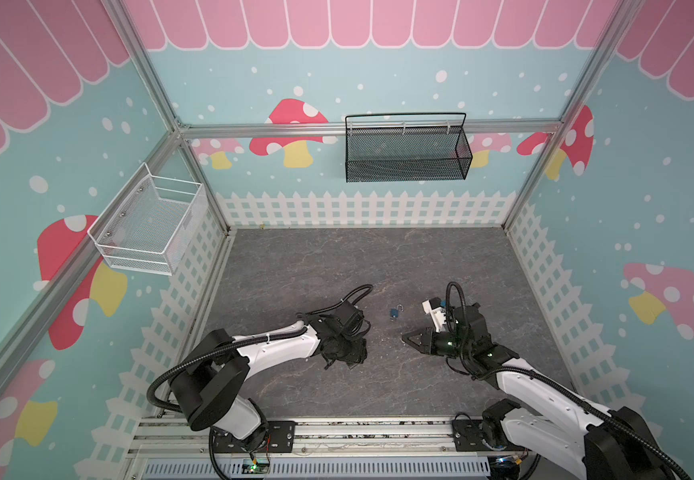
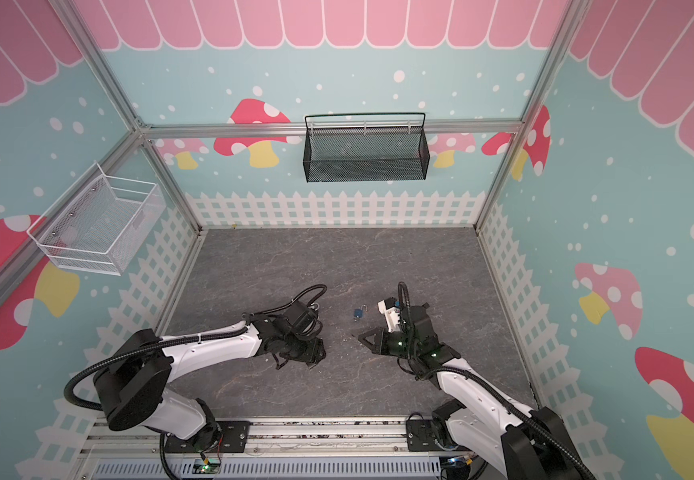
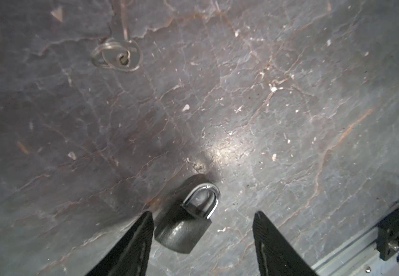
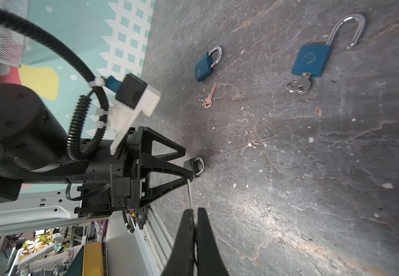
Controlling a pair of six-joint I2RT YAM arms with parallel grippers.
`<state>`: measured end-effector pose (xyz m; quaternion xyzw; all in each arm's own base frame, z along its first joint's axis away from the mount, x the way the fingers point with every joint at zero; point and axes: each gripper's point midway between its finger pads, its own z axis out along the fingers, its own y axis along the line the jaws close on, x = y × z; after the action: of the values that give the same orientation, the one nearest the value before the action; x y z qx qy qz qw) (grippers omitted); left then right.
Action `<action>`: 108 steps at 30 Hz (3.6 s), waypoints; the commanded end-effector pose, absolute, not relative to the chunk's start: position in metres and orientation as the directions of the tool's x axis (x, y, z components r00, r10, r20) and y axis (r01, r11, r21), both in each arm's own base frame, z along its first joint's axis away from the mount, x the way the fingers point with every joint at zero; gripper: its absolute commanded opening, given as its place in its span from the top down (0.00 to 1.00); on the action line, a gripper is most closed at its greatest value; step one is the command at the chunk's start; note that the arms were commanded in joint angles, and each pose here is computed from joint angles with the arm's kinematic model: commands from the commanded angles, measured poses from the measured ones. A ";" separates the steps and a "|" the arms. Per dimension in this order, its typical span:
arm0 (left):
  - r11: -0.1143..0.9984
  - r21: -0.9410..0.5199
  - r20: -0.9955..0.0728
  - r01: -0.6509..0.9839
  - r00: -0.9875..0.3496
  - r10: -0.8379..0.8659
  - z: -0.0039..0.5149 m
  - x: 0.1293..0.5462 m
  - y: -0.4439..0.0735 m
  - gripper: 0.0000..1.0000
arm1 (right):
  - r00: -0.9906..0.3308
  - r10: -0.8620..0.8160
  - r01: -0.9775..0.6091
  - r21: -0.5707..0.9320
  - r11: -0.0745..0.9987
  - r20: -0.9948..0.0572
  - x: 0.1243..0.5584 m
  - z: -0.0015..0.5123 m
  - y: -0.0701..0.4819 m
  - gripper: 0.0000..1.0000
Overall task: Unlock with the key
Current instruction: 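Grasp the small black padlock with the left gripper while the right gripper waits, then lift the black padlock with the left gripper while the right brings the key toward it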
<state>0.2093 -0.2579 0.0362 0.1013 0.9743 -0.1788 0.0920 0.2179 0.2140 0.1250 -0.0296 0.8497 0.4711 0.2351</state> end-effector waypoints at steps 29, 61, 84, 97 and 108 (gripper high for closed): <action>0.977 -0.163 -0.212 0.141 -0.972 0.105 0.012 0.176 -0.267 0.37 | -0.848 0.179 -0.303 0.733 0.609 -0.499 0.221 0.123 0.204 1.00; 0.999 0.053 -0.221 -0.006 -0.975 0.005 0.008 0.178 -0.263 0.61 | -0.850 0.139 -0.331 0.721 0.609 -0.507 0.219 0.121 0.206 1.00; 0.827 -0.355 -0.322 -0.435 -0.774 -0.545 0.108 0.221 -0.238 0.99 | -0.857 0.087 -0.344 0.690 0.637 -0.507 0.214 0.130 0.221 1.00; 0.408 -0.689 -0.050 -0.600 -0.521 -0.852 0.158 0.241 -0.233 1.00 | -0.738 0.189 -0.407 0.651 0.640 -0.647 0.211 0.171 0.279 1.00; 0.287 -0.703 0.054 -0.651 -0.451 -0.891 0.152 0.239 -0.233 1.00 | -0.664 0.175 -0.455 0.578 0.677 -0.727 0.207 0.185 0.319 1.00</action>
<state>0.2353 -0.2331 0.1464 -0.4621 0.8087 -0.3137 0.1845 0.1968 0.3137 0.1687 -0.1041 0.8353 0.3961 0.3666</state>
